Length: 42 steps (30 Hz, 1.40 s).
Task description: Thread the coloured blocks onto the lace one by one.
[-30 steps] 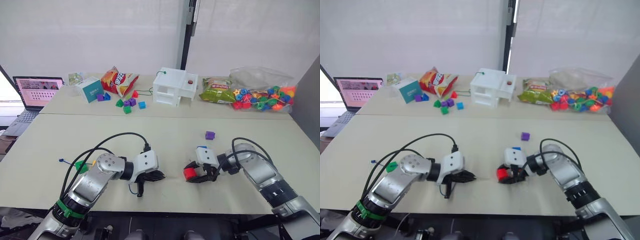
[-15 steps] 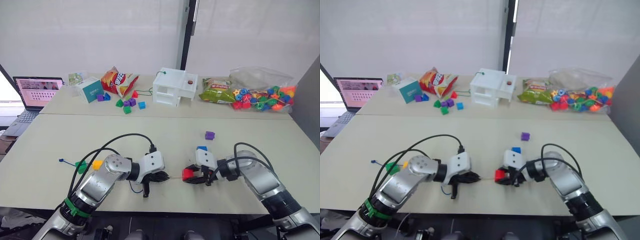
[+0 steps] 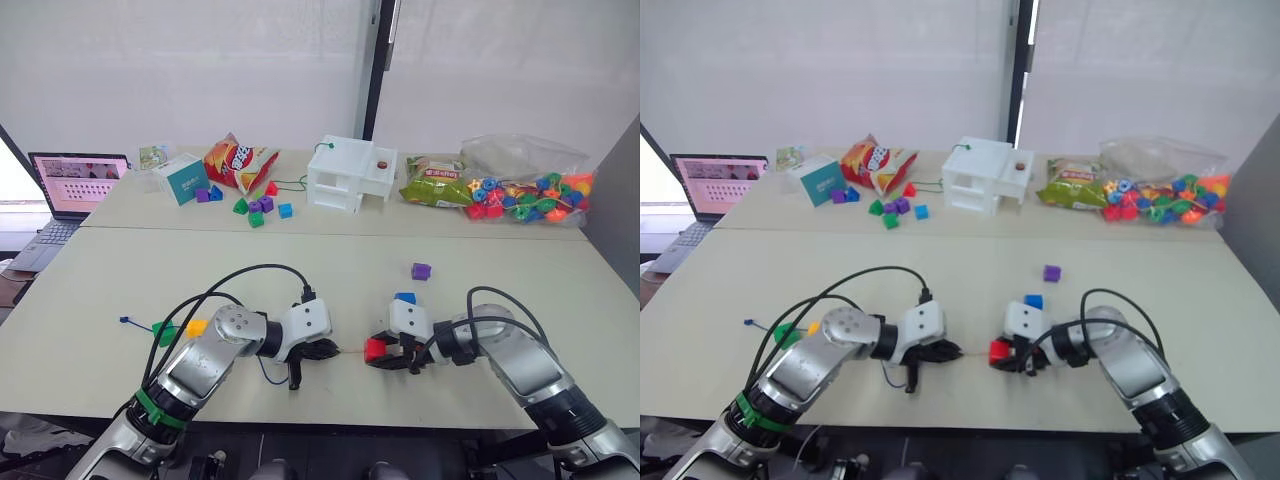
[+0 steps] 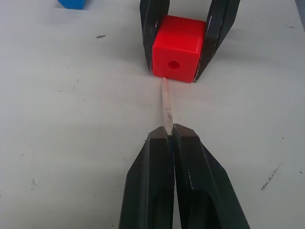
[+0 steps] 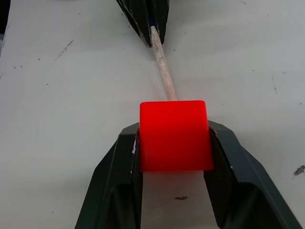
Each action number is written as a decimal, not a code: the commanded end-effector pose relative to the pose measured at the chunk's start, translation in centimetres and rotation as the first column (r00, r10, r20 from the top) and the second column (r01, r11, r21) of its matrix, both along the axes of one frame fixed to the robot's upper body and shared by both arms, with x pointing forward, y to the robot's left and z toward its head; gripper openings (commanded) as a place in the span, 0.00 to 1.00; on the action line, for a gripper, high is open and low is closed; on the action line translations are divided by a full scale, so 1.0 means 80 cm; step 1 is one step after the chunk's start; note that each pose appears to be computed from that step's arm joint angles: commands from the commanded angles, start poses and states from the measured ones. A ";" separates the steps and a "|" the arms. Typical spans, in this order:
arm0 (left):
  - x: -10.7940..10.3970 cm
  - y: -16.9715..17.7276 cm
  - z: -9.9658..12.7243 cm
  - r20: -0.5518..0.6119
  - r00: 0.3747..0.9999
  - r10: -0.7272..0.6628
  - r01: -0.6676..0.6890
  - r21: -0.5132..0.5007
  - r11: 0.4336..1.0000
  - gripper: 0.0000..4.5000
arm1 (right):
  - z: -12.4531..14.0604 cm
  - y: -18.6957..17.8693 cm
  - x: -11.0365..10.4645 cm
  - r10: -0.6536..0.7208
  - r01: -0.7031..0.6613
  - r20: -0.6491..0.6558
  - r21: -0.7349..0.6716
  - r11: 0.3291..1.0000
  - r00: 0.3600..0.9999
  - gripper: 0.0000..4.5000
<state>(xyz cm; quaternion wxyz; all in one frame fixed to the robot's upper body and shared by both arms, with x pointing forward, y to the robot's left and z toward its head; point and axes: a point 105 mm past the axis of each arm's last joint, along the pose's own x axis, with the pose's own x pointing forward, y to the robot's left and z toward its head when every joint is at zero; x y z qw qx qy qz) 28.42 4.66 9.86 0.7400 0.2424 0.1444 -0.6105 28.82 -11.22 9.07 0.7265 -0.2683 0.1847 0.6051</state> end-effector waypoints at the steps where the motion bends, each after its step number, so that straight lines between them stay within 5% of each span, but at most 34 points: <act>1: -0.008 -0.021 0.017 0.051 0.996 -0.078 0.080 -0.034 0.996 0.00 | -0.002 0.018 -0.011 0.055 -0.055 -0.010 0.017 0.998 0.998 0.27; 19: -0.026 -0.039 0.036 -0.004 0.985 -0.170 0.170 0.004 0.985 0.00 | -0.007 0.017 -0.011 0.037 -0.037 -0.015 0.001 0.999 0.999 0.27; 24: -0.022 -0.041 0.023 -0.020 0.985 -0.172 0.172 0.003 0.985 0.00 | -0.005 0.019 -0.010 0.034 -0.034 -0.010 0.006 0.999 0.999 0.27; 30: -0.005 -0.015 -0.005 -0.018 0.993 -0.114 0.115 0.050 0.992 0.00 | -0.005 0.016 -0.010 0.025 -0.025 -0.006 0.002 1.000 1.000 0.27; 42: -0.007 0.036 0.002 -0.048 0.988 -0.148 0.152 0.083 0.985 0.00 | -0.007 0.010 -0.009 0.017 -0.017 -0.004 -0.015 1.000 1.000 0.27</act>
